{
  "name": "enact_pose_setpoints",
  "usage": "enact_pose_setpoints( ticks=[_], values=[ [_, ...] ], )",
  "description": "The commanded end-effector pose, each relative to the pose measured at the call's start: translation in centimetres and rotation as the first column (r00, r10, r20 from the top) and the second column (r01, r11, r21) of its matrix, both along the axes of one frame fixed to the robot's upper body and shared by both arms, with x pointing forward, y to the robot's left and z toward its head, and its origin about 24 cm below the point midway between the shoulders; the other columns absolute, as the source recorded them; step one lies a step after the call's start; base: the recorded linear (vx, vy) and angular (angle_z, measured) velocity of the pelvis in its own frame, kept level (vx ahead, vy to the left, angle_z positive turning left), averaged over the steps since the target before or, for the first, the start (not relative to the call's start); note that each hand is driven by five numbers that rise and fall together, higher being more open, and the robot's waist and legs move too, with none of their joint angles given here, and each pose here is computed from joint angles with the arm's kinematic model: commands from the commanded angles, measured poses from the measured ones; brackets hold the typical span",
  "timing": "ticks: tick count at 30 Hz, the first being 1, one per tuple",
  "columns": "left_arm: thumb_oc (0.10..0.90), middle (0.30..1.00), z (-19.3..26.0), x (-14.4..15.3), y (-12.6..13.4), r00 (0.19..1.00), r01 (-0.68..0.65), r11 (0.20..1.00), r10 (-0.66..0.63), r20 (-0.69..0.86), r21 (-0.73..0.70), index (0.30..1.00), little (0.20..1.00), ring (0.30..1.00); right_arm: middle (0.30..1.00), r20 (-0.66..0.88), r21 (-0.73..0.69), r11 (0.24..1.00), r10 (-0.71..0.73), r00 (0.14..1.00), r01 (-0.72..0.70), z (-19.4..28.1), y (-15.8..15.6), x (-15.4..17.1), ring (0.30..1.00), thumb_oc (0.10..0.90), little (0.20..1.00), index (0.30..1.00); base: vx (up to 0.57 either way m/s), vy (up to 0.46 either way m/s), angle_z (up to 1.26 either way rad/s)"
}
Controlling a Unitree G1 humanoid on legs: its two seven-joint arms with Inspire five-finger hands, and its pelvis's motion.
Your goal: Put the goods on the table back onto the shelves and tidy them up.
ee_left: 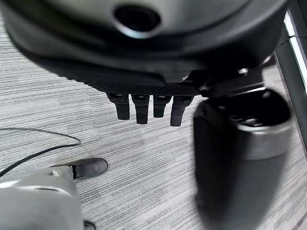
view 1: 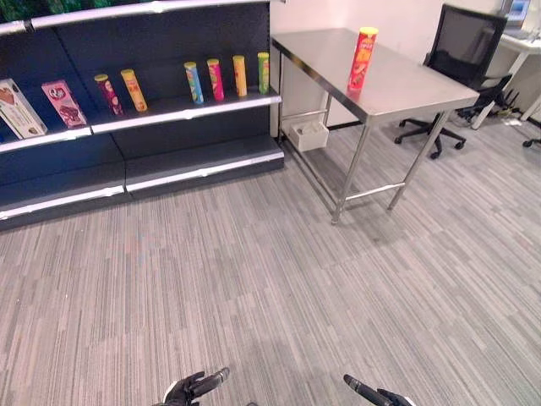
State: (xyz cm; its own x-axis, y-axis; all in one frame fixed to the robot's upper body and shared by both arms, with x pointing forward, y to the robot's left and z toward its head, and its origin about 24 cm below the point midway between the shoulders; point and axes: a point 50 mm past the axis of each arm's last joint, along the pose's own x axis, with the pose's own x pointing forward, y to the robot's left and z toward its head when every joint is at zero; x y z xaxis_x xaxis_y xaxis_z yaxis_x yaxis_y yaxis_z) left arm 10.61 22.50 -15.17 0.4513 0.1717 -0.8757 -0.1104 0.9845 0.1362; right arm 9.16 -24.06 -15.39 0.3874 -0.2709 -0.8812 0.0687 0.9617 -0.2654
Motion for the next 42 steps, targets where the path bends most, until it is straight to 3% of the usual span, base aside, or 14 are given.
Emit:
enact_pose_setpoints(
  ticks=[1, 4, 17, 27, 34, 42],
  values=[
    [0.8, 0.9, 0.9, 2.4, 0.6, 0.996, -0.007, 0.999, 0.004, 0.088, 0.035, 0.9, 0.9, 0.9, 0.9, 0.063, -0.038, 0.999, 0.038, 0.997, -0.036, 1.0, -1.3, 2.2, 0.9, 0.8, 0.9, 0.9, 0.0, 0.0, 0.0],
    [0.8, 0.9, 0.6, 2.0, 0.4, 0.995, -0.062, 0.998, 0.06, 0.077, 0.021, 0.9, 0.9, 0.9, 0.9, 0.068, -0.039, 0.999, 0.032, 0.997, -0.029, 0.9, -1.2, 2.2, 0.9, 0.8, 0.9, 0.9, 0.04, -0.056, 0.03],
    [0.8, 0.9, 1.3, 3.2, 1.0, 0.994, 0.042, 0.997, -0.048, 0.1, 0.069, 0.9, 0.9, 0.9, 0.9, 0.172, -0.086, 0.995, 0.059, 0.983, -0.044, 2.7, -2.8, 5.0, 0.9, 0.8, 0.9, 0.9, 0.0, -0.073, 0.05],
    [0.8, 0.9, 1.5, 3.1, 1.6, 0.994, 0.008, 0.997, -0.016, 0.108, 0.074, 0.9, 0.9, 0.9, 0.9, 0.265, -0.084, 0.996, 0.006, 0.964, 0.017, 4.0, -3.7, 6.2, 0.9, 0.8, 0.9, 0.9, 0.06, -0.089, 0.12],
    [0.8, 0.9, 0.9, 1.7, 1.8, 0.998, 0.027, 0.996, -0.032, 0.052, 0.086, 0.9, 0.9, 0.9, 0.9, 0.276, -0.112, 0.994, 0.039, 0.96, -0.008, 4.3, -3.8, 7.0, 0.9, 0.8, 0.9, 0.9, 0.4, 0.088, -0.12],
    [0.8, 0.9, 0.4, -0.7, 3.2, 0.999, -0.053, 0.993, 0.053, -0.002, 0.106, 0.9, 0.9, 0.9, 0.9, 0.254, -0.065, 0.995, 0.092, 0.963, -0.078, 3.5, -1.8, 6.7, 0.9, 0.8, 0.9, 0.9, 0.37, 0.188, -0.54]
  ],
)
